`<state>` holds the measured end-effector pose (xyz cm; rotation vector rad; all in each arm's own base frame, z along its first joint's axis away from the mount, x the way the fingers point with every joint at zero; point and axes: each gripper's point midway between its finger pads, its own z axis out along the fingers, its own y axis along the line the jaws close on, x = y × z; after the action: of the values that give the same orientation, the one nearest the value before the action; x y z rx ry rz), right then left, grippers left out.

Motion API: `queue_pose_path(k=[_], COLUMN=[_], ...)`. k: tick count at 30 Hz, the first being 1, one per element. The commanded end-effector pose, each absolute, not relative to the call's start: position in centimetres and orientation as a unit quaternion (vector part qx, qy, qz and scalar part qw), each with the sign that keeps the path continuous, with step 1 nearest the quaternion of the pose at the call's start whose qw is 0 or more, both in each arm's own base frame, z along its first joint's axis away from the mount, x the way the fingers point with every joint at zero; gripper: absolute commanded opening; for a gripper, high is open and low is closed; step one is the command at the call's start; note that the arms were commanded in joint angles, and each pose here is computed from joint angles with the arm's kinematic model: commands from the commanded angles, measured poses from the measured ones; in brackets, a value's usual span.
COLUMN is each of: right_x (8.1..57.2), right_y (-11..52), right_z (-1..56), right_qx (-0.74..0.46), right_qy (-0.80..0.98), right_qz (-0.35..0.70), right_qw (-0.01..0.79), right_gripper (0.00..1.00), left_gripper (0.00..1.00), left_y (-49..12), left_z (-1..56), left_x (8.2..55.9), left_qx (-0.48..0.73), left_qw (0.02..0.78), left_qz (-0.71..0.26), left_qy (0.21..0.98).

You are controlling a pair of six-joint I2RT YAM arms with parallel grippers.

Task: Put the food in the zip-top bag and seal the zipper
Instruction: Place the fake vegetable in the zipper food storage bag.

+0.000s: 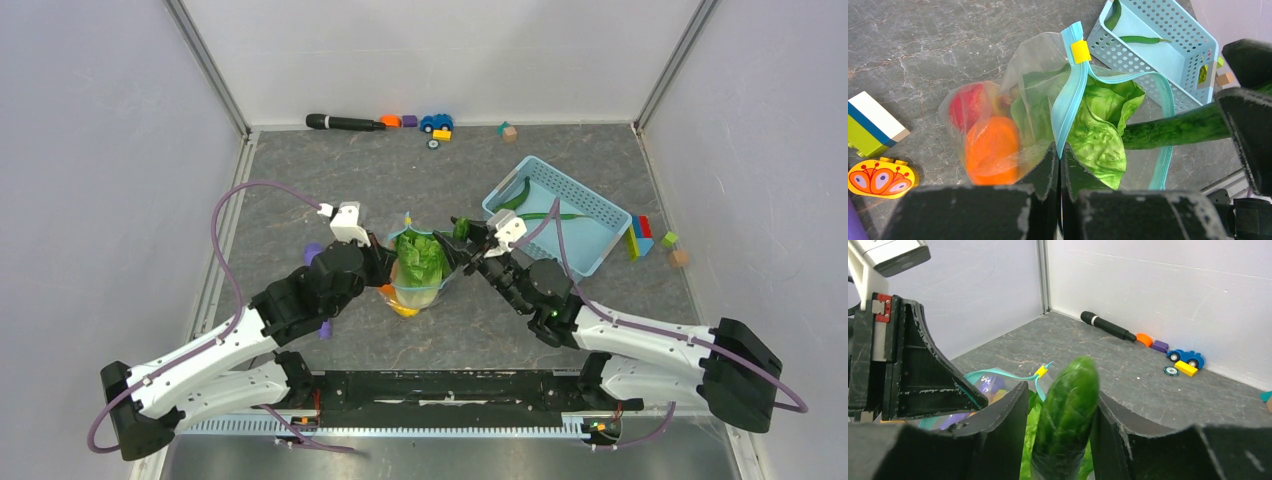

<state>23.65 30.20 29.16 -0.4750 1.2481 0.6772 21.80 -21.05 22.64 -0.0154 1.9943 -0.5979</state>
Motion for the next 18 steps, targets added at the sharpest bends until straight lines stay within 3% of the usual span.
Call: queue_pose_path(k=[1,2,4,5,12,18], right_x=[24.1,24.1,24.2,24.2,22.6,22.4], right_y=[30.0,29.9,29.8,29.9,33.0,33.5], right_z=[30.7,30.7,30.7,30.6,29.6,28.0], right_qx=[-0.211,-0.212,-0.213,-0.212,-0.247,-0.217], right_qy=[0.587,0.594,0.606,0.614,0.654,0.662], right_qz=[0.291,0.287,0.281,0.281,0.340,0.370], right_qw=[0.725,0.721,0.713,0.707,0.629,0.614], right_gripper=[0.45,0.35,0.03,0.00,0.00,0.00], left_gripper=[0.02,0.02,0.02,0.02,0.02,0.02], left_y=[-20.6,-20.6,-20.5,-20.5,-20.7,-20.9], left_z=[23.2,23.1,23.1,23.1,22.9,22.9], left_x=[22.0,22.0,22.0,22.0,22.0,21.8], left_qx=[-0.030,-0.029,-0.030,-0.030,-0.029,-0.029], left_qw=[0.514,0.513,0.513,0.514,0.511,0.507], left_qz=[-0.253,-0.252,-0.251,-0.251,-0.252,-0.262], left_qy=[0.819,0.820,0.820,0.820,0.821,0.821])
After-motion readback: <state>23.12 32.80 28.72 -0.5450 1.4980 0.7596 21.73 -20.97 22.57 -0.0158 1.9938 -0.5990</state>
